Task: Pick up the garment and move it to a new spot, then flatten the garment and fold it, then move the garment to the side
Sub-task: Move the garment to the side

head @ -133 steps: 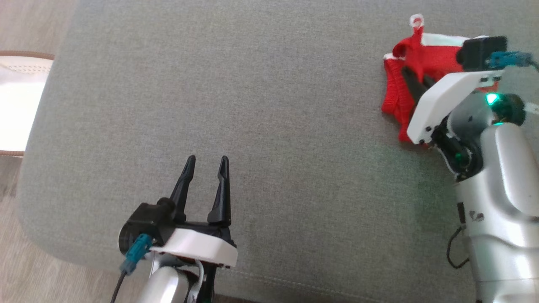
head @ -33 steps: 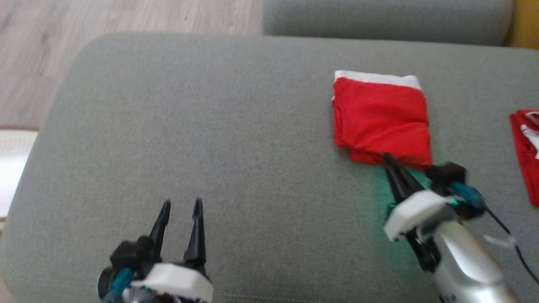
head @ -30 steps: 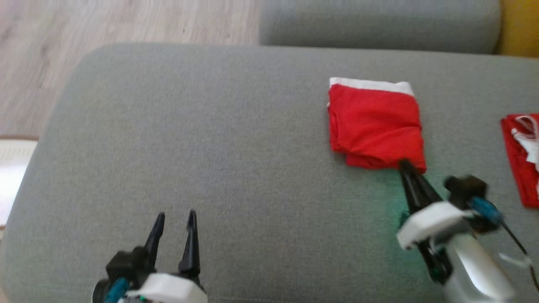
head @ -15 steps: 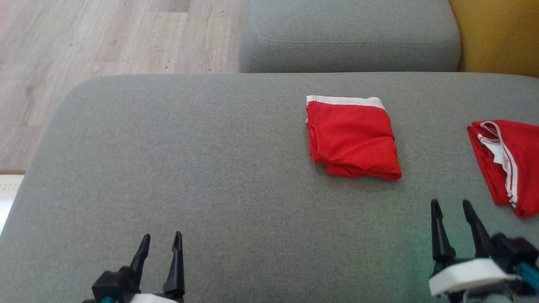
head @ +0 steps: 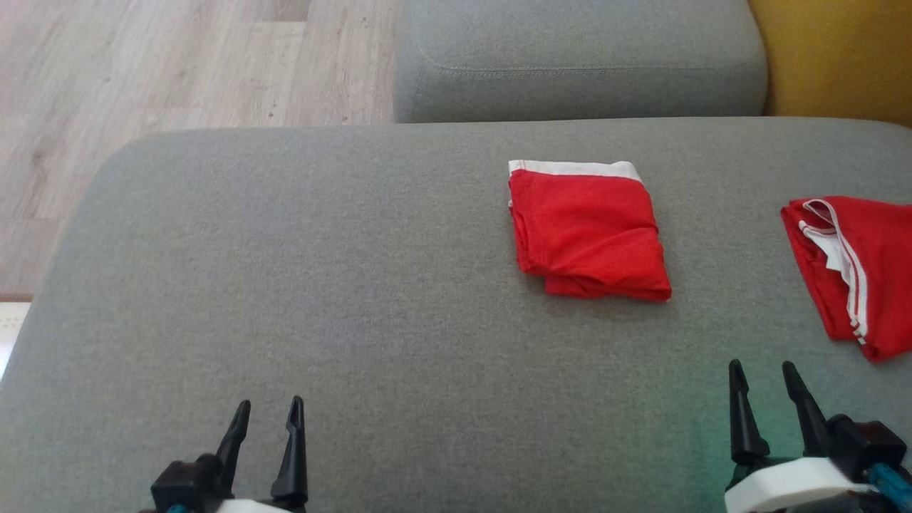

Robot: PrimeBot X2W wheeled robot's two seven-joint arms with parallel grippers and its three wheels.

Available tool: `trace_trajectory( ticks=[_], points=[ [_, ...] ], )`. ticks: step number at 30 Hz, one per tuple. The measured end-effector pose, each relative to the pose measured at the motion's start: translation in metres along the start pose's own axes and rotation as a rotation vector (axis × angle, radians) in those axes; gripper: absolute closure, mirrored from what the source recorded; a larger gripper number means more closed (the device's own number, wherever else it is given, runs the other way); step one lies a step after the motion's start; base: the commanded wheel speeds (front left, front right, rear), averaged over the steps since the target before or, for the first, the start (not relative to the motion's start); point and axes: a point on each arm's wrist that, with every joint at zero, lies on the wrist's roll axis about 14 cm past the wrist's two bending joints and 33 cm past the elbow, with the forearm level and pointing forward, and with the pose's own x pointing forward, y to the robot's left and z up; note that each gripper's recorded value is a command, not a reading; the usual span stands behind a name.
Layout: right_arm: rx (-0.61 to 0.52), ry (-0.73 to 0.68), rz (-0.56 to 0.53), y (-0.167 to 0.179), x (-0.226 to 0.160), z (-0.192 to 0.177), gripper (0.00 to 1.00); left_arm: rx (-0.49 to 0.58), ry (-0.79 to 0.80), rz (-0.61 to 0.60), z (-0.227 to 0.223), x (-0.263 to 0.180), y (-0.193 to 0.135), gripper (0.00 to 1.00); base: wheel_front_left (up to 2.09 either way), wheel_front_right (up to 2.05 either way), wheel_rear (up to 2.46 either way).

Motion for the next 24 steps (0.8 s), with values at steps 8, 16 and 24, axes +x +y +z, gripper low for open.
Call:
trace_trajectory(
  ticks=[8, 16, 24],
  points=[
    [0.128, 0.056, 0.022, 0.011, 0.037, 0.011, 0.0, -0.005, 0.034, -0.008, -0.009, 0.001, -0.004, 0.0, 0.0, 0.0, 0.0],
    [0.188, 0.274, 0.044, 0.005, 0.146, 0.036, 0.0, -0.027, 0.052, -0.072, -0.01, 0.043, -0.028, 0.0, 0.0, 0.0, 0.0],
    [0.181, 0.617, 0.067, 0.025, 0.168, -0.042, 0.0, -0.054, 0.112, -0.023, -0.026, 0.037, -0.023, 0.0, 0.0, 0.0, 0.0]
  ],
)
